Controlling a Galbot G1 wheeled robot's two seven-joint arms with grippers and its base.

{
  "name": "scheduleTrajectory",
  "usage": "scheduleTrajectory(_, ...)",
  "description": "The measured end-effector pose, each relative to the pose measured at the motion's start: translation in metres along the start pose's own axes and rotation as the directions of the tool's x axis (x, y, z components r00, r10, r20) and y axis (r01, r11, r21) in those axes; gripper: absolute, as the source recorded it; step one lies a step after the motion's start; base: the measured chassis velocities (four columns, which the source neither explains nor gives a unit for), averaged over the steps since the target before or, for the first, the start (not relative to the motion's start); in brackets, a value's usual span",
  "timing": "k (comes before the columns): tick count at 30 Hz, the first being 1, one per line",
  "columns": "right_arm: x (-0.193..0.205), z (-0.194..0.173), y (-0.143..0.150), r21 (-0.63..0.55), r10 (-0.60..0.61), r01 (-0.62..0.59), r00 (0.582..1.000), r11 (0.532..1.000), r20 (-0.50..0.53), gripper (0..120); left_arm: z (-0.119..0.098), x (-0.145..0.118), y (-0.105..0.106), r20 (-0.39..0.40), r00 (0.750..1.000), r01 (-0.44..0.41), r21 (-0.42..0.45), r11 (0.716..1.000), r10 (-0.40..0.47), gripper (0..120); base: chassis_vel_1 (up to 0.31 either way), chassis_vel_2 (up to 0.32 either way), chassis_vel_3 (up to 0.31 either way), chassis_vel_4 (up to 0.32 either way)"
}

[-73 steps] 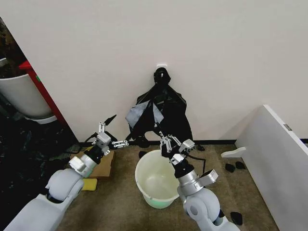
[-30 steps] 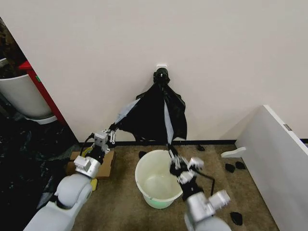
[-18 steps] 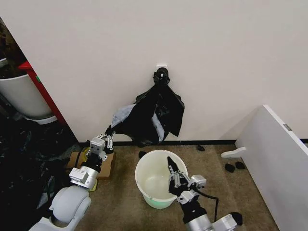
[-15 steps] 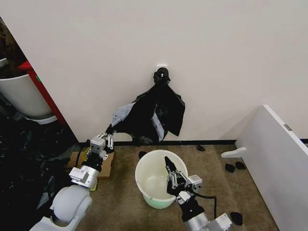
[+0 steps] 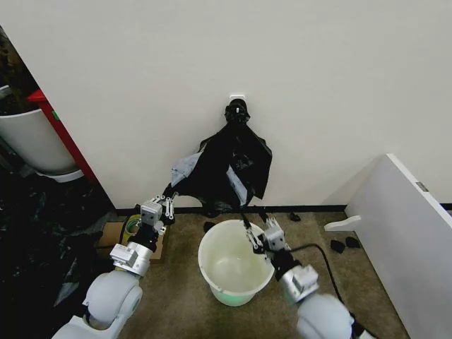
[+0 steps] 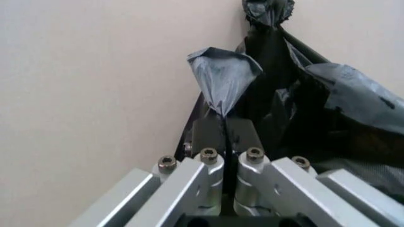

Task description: Place the garbage bag over the trash bin.

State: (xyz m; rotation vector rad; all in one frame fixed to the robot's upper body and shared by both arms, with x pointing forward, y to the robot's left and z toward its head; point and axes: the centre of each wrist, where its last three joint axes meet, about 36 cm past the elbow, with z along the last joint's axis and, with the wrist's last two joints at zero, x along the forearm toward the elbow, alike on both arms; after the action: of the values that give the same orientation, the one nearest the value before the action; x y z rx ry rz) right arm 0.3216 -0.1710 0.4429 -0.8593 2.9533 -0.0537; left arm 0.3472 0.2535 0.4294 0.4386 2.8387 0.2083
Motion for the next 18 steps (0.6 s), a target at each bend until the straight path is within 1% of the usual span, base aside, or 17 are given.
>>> scheduleTrajectory(1,0.0,0.0,0.0,0.0,0.0,0.0,1.0,1.0,0.0,54,0.0,0.0,0.0,0.0,1.0,0.0,0.0,1.0,0.0,0,0.0,0.0,0.0,0.0)
scheduleTrajectory(2,-0.005,-0.005,-0.004,0.001,-0.007,0.007,1.0,1.0,-0.001,58,0.001,0.0,-0.001,-0.002,1.0,0.0,0.0,1.0,0.0,0,0.0,0.0,0.0,0.0)
scheduleTrajectory(3,-0.013,-0.009,-0.009,0.022,-0.003,0.004,1.0,1.0,-0.01,64,0.002,0.0,-0.001,-0.003,1.0,0.001,0.0,1.0,-0.001,0,0.0,0.0,0.0,0.0)
scheduleTrajectory(4,-0.018,-0.009,-0.013,0.048,0.006,-0.005,1.0,0.999,-0.019,67,0.002,0.0,-0.002,-0.004,1.0,0.001,0.001,1.0,-0.001,0,0.0,0.0,0.0,0.0)
scheduleTrajectory(5,-0.025,-0.008,-0.019,0.087,0.017,-0.015,0.999,0.996,-0.028,73,0.003,0.0,-0.003,-0.004,1.0,0.003,0.003,1.0,-0.003,0,0.0,0.0,0.0,0.0)
scheduleTrajectory(6,-0.025,-0.008,-0.019,0.087,0.017,-0.015,0.999,0.996,-0.028,73,0.003,0.0,-0.003,-0.004,1.0,0.003,0.003,1.0,-0.003,0,0.0,0.0,0.0,0.0)
scheduleTrajectory(8,-0.035,-0.006,-0.027,0.144,0.033,-0.025,0.998,0.989,-0.053,81,0.004,0.0,-0.005,-0.007,1.0,0.005,0.006,1.0,-0.005,0,0.0,0.0,0.0,0.0)
scheduleTrajectory(10,-0.039,-0.003,-0.028,0.152,0.034,-0.021,0.996,0.988,-0.081,91,0.005,0.001,-0.007,-0.007,1.0,0.006,0.005,1.0,-0.006,0,0.0,0.0,0.0,0.0)
scheduleTrajectory(11,-0.039,-0.003,-0.028,0.152,0.034,-0.021,0.996,0.988,-0.081,91,0.005,0.001,-0.007,-0.007,1.0,0.006,0.005,1.0,-0.006,0,0.0,0.0,0.0,0.0)
scheduleTrajectory(12,-0.042,-0.002,-0.028,0.159,0.036,-0.021,0.995,0.987,-0.092,96,0.005,0.001,-0.007,-0.007,1.0,0.007,0.005,1.0,-0.007,0,0.0,0.0,0.0,0.0)
scheduleTrajectory(13,-0.044,0.0,-0.029,0.171,0.039,-0.021,0.994,0.985,-0.103,98,0.005,0.001,-0.007,-0.006,1.0,0.007,0.005,1.0,-0.007,0,0.0,0.0,0.0,0.0)
scheduleTrajectory(18,-0.049,0.004,-0.033,0.189,0.047,-0.022,0.99,0.982,-0.132,99,0.005,0.001,-0.008,-0.004,1.0,0.01,0.008,1.0,-0.01,0,0.0,0.0,0.0,0.0)
